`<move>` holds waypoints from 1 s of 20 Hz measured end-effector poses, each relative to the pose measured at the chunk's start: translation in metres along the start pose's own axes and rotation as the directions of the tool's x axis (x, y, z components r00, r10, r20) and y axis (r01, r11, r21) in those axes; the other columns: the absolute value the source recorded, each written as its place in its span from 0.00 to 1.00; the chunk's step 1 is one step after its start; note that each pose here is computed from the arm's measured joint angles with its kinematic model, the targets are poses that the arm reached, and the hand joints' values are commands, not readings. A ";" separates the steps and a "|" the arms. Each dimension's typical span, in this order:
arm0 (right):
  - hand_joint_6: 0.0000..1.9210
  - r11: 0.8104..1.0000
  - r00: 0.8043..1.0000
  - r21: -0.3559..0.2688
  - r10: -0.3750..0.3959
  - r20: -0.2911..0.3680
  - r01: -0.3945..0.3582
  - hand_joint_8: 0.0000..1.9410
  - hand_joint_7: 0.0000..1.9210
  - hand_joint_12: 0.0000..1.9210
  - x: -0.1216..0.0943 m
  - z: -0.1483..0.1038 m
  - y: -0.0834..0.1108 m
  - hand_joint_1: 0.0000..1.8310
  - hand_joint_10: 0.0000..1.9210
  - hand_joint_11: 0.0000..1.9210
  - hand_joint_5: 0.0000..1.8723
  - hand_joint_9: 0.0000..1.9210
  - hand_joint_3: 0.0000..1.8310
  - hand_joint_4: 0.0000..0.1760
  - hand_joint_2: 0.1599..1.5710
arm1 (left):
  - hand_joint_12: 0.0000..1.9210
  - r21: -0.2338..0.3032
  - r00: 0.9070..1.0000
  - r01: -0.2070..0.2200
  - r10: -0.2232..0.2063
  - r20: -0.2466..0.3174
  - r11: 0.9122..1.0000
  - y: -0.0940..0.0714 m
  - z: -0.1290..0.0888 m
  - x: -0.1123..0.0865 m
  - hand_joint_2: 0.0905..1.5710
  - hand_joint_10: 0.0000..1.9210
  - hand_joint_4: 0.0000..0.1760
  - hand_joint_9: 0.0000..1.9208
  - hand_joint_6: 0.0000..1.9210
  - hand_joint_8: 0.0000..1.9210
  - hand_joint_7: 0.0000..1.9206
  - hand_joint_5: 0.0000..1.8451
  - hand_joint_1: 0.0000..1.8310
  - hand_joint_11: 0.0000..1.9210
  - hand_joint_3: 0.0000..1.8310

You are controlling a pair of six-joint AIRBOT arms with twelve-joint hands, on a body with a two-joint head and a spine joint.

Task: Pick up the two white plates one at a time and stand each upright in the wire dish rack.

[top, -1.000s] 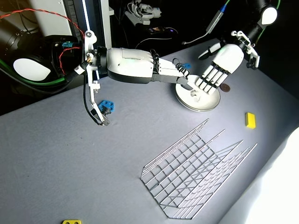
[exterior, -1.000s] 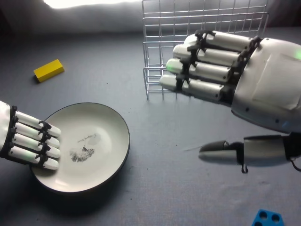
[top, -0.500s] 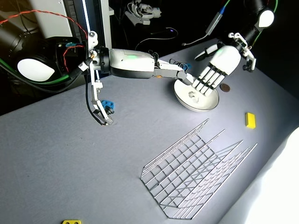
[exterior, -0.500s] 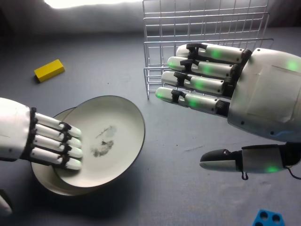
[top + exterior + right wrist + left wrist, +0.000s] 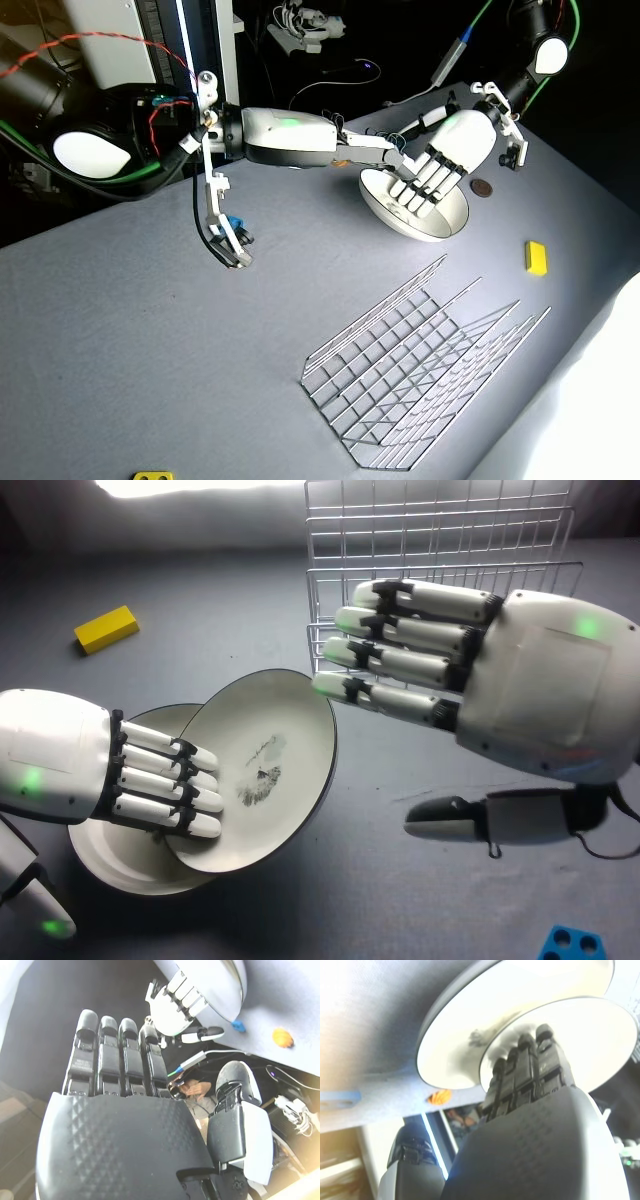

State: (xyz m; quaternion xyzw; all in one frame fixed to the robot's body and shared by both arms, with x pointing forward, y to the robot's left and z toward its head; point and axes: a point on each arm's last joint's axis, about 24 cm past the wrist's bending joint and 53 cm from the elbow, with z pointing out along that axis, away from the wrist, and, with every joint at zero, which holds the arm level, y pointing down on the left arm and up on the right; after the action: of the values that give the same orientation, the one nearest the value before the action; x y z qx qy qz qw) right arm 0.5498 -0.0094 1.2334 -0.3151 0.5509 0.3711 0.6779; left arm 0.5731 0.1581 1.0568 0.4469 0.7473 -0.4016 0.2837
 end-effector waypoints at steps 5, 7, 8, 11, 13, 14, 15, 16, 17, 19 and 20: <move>0.00 0.999 0.999 -0.031 -0.033 -0.038 0.032 0.00 0.00 0.19 0.021 0.023 0.007 0.61 0.00 0.00 0.00 0.00 0.00 0.00 0.57 | 0.03 0.001 1.000 0.004 -0.004 -0.002 1.000 0.001 0.002 0.000 0.66 0.00 0.00 0.02 0.00 0.00 0.03 0.04 0.00 0.01 0.00; 0.00 0.999 0.998 -0.029 -0.033 -0.061 0.031 0.00 0.00 0.26 0.028 0.028 0.005 0.59 0.00 0.00 0.01 0.00 0.00 0.00 0.57 | 0.03 0.001 1.000 0.006 -0.006 -0.001 1.000 0.001 0.002 0.000 0.66 0.00 0.00 0.01 0.00 0.00 0.03 0.04 0.00 0.00 0.00; 0.00 0.999 0.997 -0.029 -0.029 -0.076 0.027 0.00 0.00 0.26 0.032 0.031 0.005 0.59 0.00 0.00 0.01 0.00 0.00 0.00 0.57 | 0.03 0.000 1.000 0.006 -0.006 -0.001 1.000 0.001 0.001 0.000 0.66 0.00 0.00 0.01 0.00 0.00 0.03 0.04 0.00 0.00 0.00; 0.00 0.999 0.996 -0.040 -0.023 -0.092 0.019 0.00 0.00 0.24 0.042 0.038 0.009 0.59 0.00 0.00 0.02 0.00 0.00 0.00 0.58 | 0.03 -0.001 1.000 0.006 -0.006 -0.001 1.000 0.002 0.001 0.000 0.66 0.00 0.00 0.02 0.00 0.00 0.03 0.04 0.00 0.00 0.00; 0.00 0.999 0.996 -0.045 -0.022 -0.090 0.018 0.00 0.00 0.24 0.044 0.047 0.010 0.59 0.00 0.00 0.01 0.00 0.00 0.00 0.59 | 0.03 0.000 1.000 0.006 -0.006 -0.001 1.000 0.002 0.001 0.000 0.66 0.00 0.00 0.02 0.00 0.00 0.03 0.04 0.00 0.00 0.00; 0.00 0.999 0.996 -0.043 -0.021 -0.085 0.017 0.00 0.00 0.23 0.043 0.052 0.009 0.60 0.00 0.00 0.01 0.00 0.00 0.00 0.59 | 0.03 0.000 1.000 0.007 -0.007 -0.001 1.000 0.002 0.001 0.000 0.66 0.00 0.00 0.02 0.00 0.00 0.03 0.04 0.00 0.00 0.00; 0.00 0.999 0.996 -0.039 -0.014 -0.084 0.011 0.00 0.00 0.24 0.044 0.056 0.007 0.61 0.00 0.00 0.02 0.00 0.00 0.00 0.58 | 0.03 0.000 1.000 0.007 -0.007 -0.001 1.000 0.002 0.002 0.000 0.66 0.00 0.00 0.02 0.00 0.00 0.03 0.04 0.00 0.00 0.00; 0.00 0.999 0.996 -0.034 -0.005 -0.085 0.003 0.00 0.01 0.27 0.046 0.058 0.006 0.59 0.00 0.00 0.03 0.01 0.00 0.00 0.58 | 0.03 0.000 1.000 0.007 -0.007 -0.001 1.000 0.002 0.002 0.000 0.66 0.00 0.00 0.02 0.00 0.00 0.03 0.04 0.00 0.00 0.00; 0.01 0.999 0.996 -0.032 -0.004 -0.086 0.001 0.00 0.01 0.28 0.048 0.061 0.005 0.60 0.01 0.00 0.04 0.02 0.00 0.00 0.57 | 0.03 0.000 1.000 0.005 -0.005 0.000 1.000 0.002 0.002 -0.001 0.66 0.00 0.00 0.02 0.00 0.00 0.03 0.04 0.00 0.00 0.00; 0.00 0.999 0.996 -0.038 -0.001 -0.089 -0.003 0.00 0.01 0.30 0.053 0.067 0.007 0.57 0.00 0.00 0.04 0.02 0.00 0.00 0.59 | 0.03 0.000 1.000 0.006 -0.006 0.000 1.000 0.003 0.002 -0.001 0.66 0.00 0.00 0.02 0.00 0.00 0.03 0.04 0.00 0.00 0.00; 0.00 0.999 0.996 -0.042 -0.001 -0.092 -0.003 0.00 0.01 0.31 0.056 0.071 0.009 0.56 0.00 0.00 0.04 0.03 0.00 0.00 0.60 | 0.04 -0.001 1.000 0.006 -0.006 0.000 1.000 0.003 0.002 -0.001 0.66 0.00 0.00 0.02 0.00 0.00 0.04 0.05 0.00 0.01 0.00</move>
State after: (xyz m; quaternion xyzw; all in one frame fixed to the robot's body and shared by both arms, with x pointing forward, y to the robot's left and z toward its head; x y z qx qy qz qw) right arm 0.5856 0.0636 1.1925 -0.3457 0.5740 0.3681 0.6447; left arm 0.5763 0.1570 1.0560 0.4446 0.7487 -0.4022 0.2828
